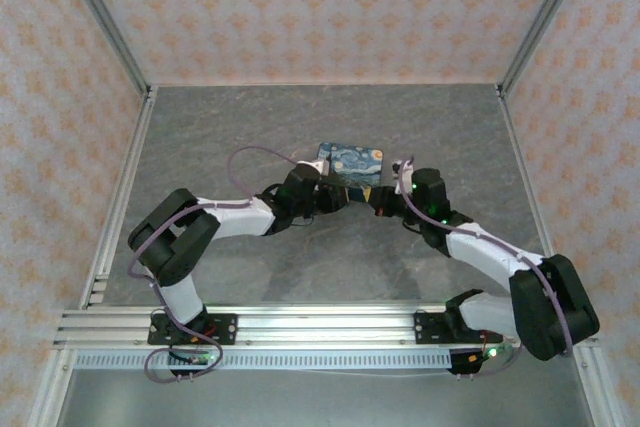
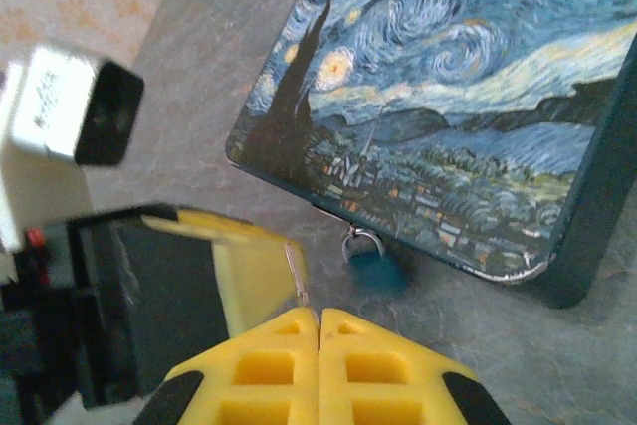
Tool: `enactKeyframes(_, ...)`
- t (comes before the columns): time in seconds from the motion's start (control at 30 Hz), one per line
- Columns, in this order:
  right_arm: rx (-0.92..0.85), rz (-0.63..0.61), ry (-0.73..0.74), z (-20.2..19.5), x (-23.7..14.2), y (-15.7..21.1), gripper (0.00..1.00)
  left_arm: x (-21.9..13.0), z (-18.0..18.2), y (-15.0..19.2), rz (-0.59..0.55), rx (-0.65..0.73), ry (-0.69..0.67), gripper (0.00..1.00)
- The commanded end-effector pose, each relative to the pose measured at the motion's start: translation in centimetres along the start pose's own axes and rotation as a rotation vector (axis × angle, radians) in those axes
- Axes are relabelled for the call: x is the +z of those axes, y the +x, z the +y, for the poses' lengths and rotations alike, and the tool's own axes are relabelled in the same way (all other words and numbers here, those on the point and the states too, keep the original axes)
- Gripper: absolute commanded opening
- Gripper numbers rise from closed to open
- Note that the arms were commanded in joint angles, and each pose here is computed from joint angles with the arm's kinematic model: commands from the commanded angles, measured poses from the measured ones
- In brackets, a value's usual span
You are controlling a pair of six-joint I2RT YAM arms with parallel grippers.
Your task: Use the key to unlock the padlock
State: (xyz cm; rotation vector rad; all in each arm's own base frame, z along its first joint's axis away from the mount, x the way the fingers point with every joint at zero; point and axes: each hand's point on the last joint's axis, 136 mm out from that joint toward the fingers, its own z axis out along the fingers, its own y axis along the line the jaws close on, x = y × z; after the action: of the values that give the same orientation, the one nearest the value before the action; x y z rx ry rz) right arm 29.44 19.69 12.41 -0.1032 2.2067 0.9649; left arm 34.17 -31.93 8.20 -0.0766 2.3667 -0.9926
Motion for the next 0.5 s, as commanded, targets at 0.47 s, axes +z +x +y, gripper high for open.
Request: enactKeyframes(0.47, -0.020, -0.014, -0.032, 1.2, 1.5, -2.6, 0.00, -2.5, 1.5, -1.8, -0.060, 0.067, -0.116, 0.42)
